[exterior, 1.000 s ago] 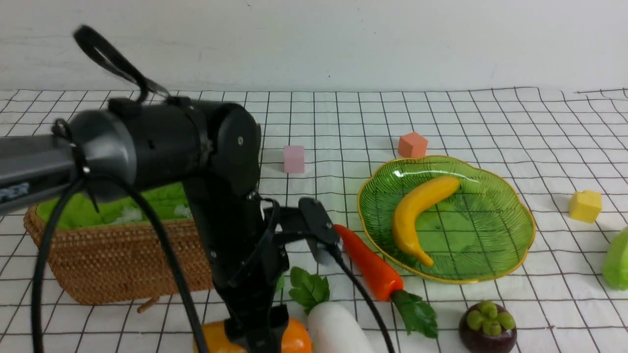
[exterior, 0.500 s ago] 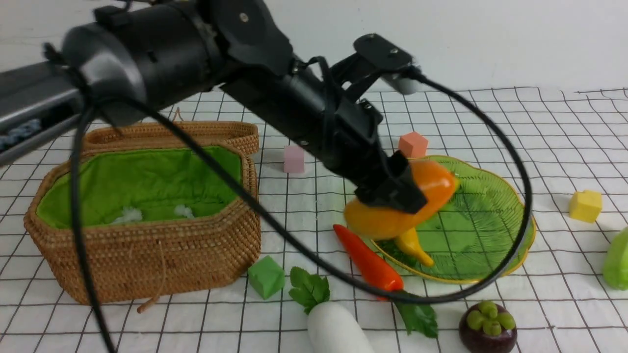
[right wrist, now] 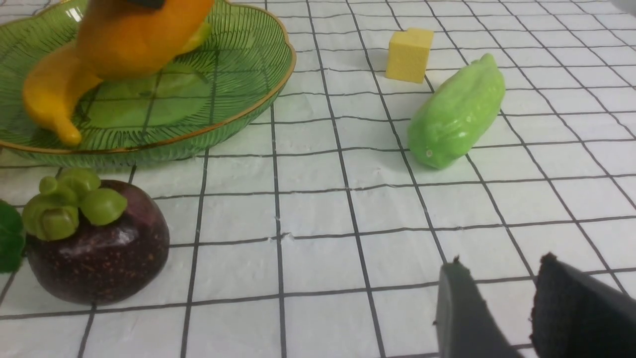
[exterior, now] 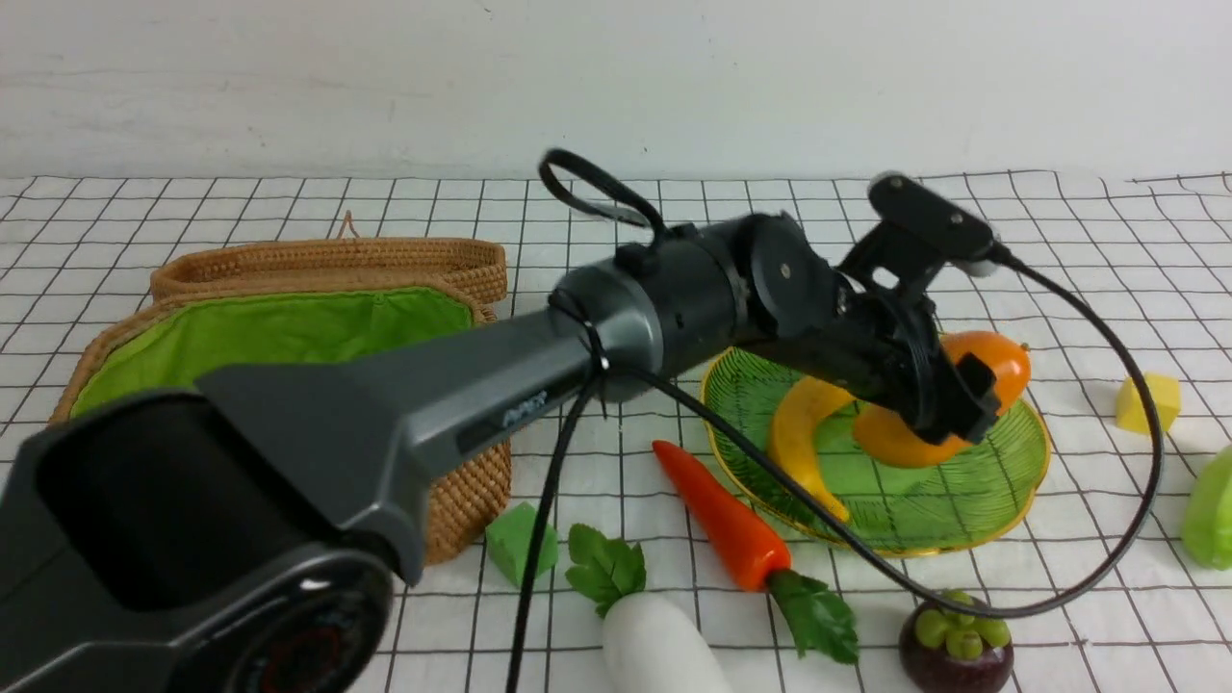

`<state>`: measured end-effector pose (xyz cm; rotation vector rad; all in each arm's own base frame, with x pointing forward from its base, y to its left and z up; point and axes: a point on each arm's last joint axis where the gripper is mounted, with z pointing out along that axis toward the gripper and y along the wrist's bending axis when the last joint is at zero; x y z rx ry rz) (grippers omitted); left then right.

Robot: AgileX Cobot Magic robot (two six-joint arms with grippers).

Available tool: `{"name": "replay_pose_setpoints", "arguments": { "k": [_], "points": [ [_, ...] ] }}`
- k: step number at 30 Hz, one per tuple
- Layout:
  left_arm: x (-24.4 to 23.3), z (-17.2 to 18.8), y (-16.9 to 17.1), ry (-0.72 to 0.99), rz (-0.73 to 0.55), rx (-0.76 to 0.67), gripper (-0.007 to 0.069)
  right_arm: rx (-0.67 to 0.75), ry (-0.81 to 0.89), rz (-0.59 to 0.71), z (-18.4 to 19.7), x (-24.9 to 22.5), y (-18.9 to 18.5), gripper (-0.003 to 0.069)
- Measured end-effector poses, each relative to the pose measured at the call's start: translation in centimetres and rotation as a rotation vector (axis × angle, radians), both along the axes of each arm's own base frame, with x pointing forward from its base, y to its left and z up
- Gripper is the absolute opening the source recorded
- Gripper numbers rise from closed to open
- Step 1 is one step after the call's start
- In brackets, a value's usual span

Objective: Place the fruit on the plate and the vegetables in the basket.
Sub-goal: Grab the mango with your left arm and place it on the right plate, then take a daikon with your left arm and place it on the basket on the left.

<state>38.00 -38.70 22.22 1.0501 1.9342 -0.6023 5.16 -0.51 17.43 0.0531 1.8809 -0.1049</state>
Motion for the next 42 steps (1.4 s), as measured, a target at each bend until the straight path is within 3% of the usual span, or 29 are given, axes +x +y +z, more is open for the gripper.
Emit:
{"name": "replay_pose_setpoints", "arguments": {
  "k": [5,9,12,15,16,22,25,28,29,35,42],
  "points": [
    [0.3,-0.3,0.0,0.003,0.043,-0.003,0.0550,0.000,0.000,0.000,0.0,0.0,0.0,0.0243],
    [0.0,1.0,0.5,0.031,0.069,-0.009,0.0656,0.000,0.000,0.000,0.0,0.0,0.0,0.0243],
    [-1.0,3.4,1.5,0.059,0.056,0.054,0.0671,0.000,0.000,0.000,0.0,0.0,0.0,0.0243],
    [-2.0,6.4,3.4,0.101,0.066,0.117,0.0667,0.000,0.000,0.000,0.0,0.0,0.0,0.0243],
    [-2.7,9.0,5.6,0.156,0.119,0.153,0.0660,0.000,0.000,0.000,0.0,0.0,0.0,0.0243],
    [-5.3,14.3,13.3,0.331,0.361,0.314,0.0626,0.000,0.000,0.000,0.0,0.0,0.0,0.0243],
    [-7.0,13.4,14.2,0.423,0.416,0.354,0.0622,0.000,0.000,0.000,0.0,0.0,0.0,0.0243],
    [-9.0,10.0,13.6,0.592,0.509,0.361,0.0617,0.000,0.000,0.000,0.0,0.0,0.0,0.0243],
    [-9.8,7.5,12.9,0.701,0.613,0.341,0.0615,0.000,0.000,0.000,0.0,0.0,0.0,0.0243],
    [-9.5,1.2,11.2,0.929,0.928,0.256,0.0606,0.000,0.000,0.000,0.0,0.0,0.0,0.0243],
    [-8.6,-5.1,10.3,0.991,0.973,0.393,0.0566,0.000,0.000,0.000,0.0,0.0,0.0,0.0243]
  ]
}}
